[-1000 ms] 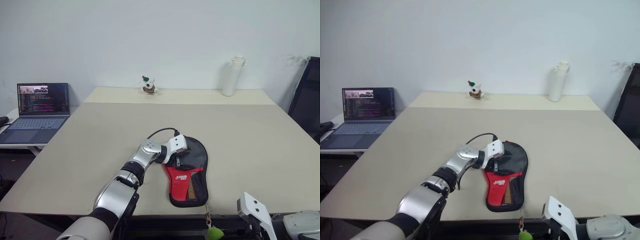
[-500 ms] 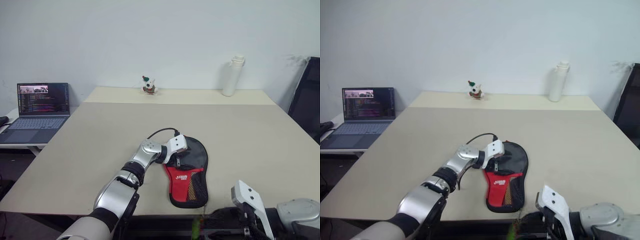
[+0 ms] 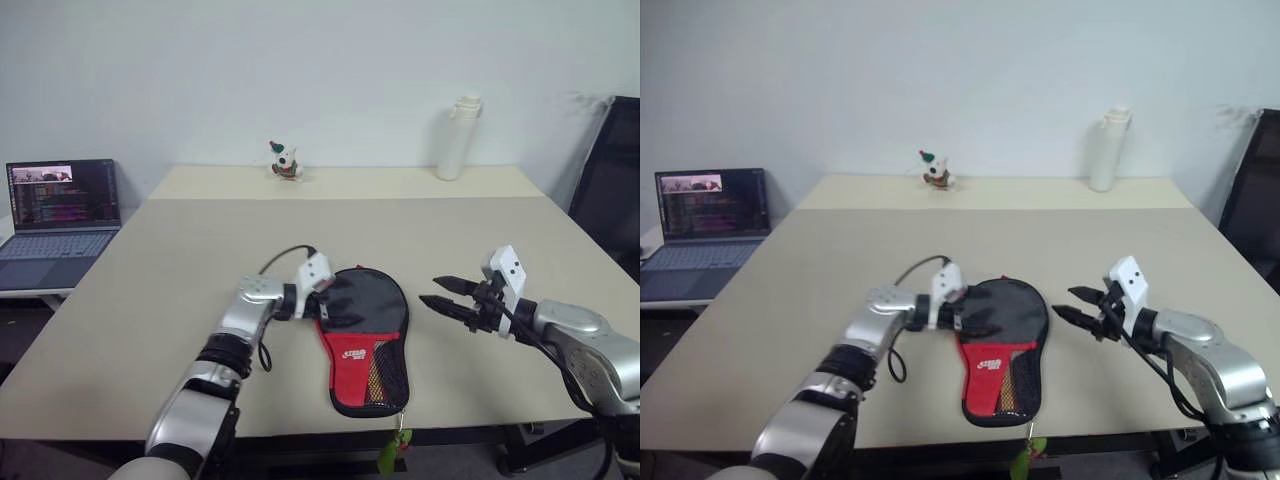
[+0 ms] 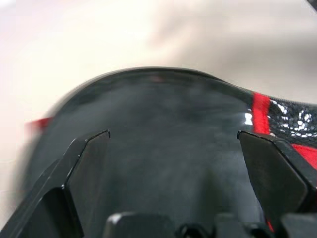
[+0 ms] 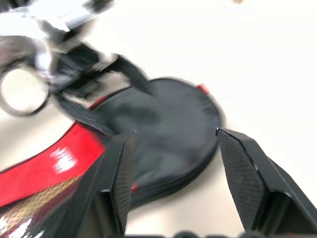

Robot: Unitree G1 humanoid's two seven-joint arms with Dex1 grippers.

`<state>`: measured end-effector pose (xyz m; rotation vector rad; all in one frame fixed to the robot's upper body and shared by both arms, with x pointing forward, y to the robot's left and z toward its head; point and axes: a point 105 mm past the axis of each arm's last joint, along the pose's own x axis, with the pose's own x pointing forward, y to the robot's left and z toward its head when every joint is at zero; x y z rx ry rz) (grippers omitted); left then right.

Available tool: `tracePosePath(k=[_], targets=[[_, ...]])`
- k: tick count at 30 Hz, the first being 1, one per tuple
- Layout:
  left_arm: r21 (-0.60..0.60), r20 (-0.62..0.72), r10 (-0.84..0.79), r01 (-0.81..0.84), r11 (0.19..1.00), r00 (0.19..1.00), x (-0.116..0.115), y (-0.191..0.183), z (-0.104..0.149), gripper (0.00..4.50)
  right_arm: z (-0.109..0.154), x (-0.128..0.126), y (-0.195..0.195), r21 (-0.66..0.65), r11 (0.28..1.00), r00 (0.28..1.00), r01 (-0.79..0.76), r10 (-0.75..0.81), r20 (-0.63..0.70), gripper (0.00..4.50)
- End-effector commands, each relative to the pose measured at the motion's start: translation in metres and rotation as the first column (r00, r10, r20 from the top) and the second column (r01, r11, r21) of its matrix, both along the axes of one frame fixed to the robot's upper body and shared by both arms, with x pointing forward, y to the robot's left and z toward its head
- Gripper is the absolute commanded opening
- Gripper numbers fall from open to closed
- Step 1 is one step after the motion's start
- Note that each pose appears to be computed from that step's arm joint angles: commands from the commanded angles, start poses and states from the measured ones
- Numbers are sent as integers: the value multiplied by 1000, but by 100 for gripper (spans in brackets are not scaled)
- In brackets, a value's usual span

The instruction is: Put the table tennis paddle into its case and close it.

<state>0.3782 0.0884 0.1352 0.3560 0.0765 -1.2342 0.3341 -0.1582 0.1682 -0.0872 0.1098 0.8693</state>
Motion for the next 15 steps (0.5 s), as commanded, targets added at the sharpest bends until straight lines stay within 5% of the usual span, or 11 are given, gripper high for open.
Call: tracePosePath(k=[1, 8, 15], targets=[[-75, 48, 81, -78, 994, 996, -12, 24, 30, 450, 16, 21, -4, 34, 999, 995, -17, 14, 94, 279], [-112, -19, 227, -227, 967, 974, -63, 54, 24, 450, -3, 48, -27, -40, 998, 997, -42, 44, 58, 279], [-80, -6, 282, -282, 956, 959, -56, 54, 20, 450, 2, 55, -51, -92, 996, 996, -2, 9, 84, 279]])
